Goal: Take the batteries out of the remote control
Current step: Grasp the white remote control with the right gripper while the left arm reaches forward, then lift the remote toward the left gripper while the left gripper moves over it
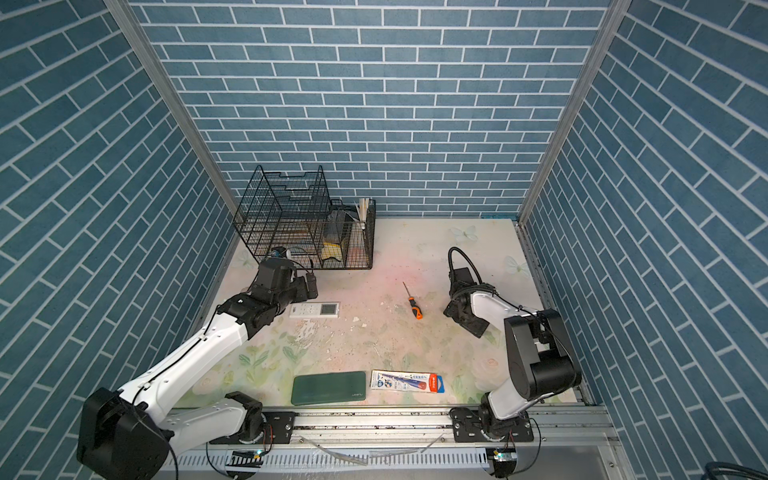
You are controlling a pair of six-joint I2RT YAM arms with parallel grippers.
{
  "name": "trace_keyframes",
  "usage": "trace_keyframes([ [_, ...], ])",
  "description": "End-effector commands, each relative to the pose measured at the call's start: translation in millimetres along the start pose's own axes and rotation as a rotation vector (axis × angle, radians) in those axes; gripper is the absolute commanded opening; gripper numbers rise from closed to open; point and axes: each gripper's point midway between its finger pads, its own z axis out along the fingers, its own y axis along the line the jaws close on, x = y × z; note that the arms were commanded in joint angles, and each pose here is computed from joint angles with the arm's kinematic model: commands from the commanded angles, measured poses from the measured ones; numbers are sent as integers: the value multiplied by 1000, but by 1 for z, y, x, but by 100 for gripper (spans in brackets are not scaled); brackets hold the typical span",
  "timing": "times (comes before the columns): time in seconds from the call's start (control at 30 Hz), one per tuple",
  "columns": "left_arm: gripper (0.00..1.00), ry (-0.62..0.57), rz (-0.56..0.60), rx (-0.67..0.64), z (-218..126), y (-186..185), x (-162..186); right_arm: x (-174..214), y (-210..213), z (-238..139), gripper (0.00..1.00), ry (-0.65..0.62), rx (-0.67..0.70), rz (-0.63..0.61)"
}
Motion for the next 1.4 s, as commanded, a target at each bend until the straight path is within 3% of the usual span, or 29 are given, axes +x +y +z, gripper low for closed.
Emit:
trace_keyframes([
  [0.0,100,-10,15,-12,-6,-1,-5,10,-12,9,84,27,22,41],
  [0.23,100,2,12,-16,-6,-2,-4,8,-12,12,75,35,22,-5],
  [0.53,100,60,9,-16,1,-9,-1,6,-7,10,36,41,0,-43],
  [0.8,100,159,39,62,11,-47,1,-2,2,-10,12,42,-14,-216],
  [1.07,100,260,40,258,14,-121,2,6,31,-45,7,-3,-95,-471],
  [1.37,92,291,-4,476,16,-206,-2,17,64,-103,5,-113,-309,-616],
])
